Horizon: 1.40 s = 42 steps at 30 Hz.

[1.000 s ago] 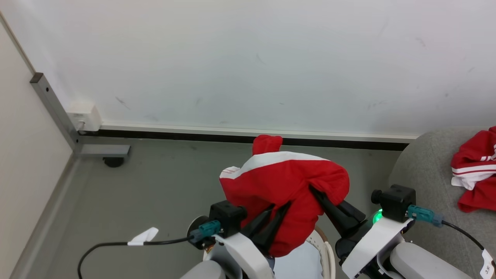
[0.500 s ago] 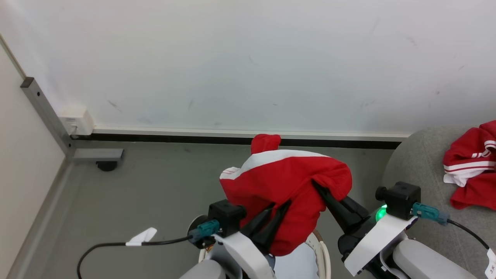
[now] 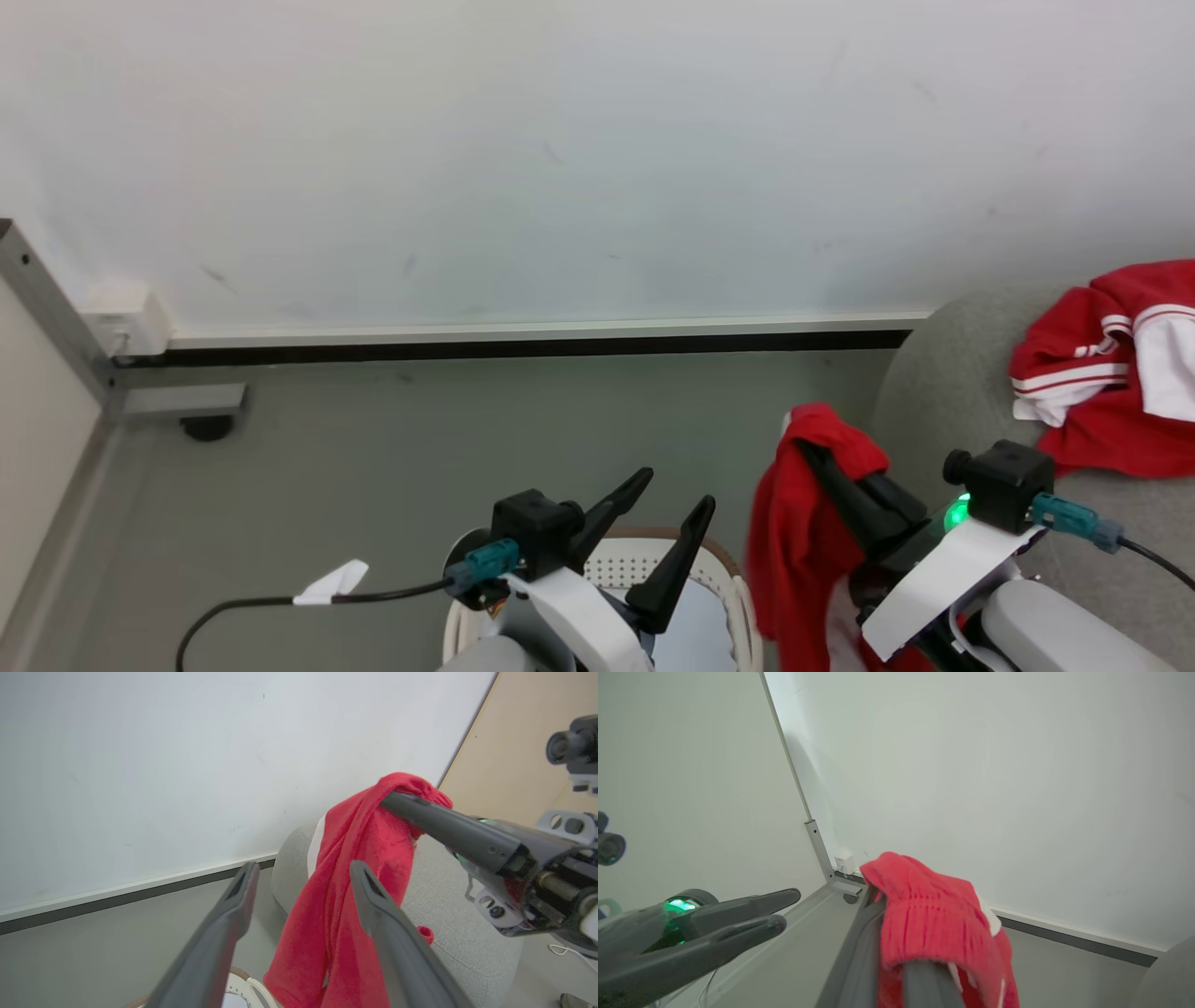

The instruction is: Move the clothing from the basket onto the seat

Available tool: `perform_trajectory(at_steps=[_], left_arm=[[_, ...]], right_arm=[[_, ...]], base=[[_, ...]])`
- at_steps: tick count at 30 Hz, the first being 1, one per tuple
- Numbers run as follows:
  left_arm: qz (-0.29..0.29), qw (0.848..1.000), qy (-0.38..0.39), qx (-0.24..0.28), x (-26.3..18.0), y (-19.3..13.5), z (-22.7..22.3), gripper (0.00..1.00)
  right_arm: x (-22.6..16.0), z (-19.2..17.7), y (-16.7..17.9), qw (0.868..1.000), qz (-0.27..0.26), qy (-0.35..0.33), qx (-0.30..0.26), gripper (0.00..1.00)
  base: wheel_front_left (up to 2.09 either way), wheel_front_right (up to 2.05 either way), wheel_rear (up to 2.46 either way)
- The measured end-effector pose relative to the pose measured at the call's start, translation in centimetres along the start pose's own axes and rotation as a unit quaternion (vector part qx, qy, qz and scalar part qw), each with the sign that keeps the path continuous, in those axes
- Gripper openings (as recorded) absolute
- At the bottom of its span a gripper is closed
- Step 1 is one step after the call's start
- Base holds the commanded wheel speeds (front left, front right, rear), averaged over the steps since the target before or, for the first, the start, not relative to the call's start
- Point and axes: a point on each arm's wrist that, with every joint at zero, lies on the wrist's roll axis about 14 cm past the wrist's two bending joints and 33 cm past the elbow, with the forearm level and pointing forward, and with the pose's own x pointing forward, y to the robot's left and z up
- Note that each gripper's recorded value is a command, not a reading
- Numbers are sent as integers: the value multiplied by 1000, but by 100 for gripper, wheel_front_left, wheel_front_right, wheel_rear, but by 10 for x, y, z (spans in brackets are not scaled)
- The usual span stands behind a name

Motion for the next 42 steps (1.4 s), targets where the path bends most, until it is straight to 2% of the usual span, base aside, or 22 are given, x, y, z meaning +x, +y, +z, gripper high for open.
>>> perform_trajectory(at_steps=[11,18,19,28,34,42], left_arm=[[-55,998,4,2,23,-28,-7,100],[-101,995,0,1,42,-52,-8,100],[-122,993,2,2,49,-62,-11,100],[-185,983,6,-4,70,-100,-19,100],[-211,977,10,-11,77,-116,-25,100],[-214,977,11,-4,84,-110,-32,100]], right_arm=[[-46,48,-49,994,-76,-52,-55,0],[-97,84,-85,979,-149,-85,-108,0],[-120,87,-94,973,-182,-88,-116,0],[-174,95,-105,953,-255,-97,-131,0],[-190,96,-107,946,-283,-97,-127,0],[-182,94,-111,946,-287,-101,-112,0]], base=[[0,0,0],[0,0,0],[0,0,0],[0,0,0],[0,0,0],[0,0,0]])
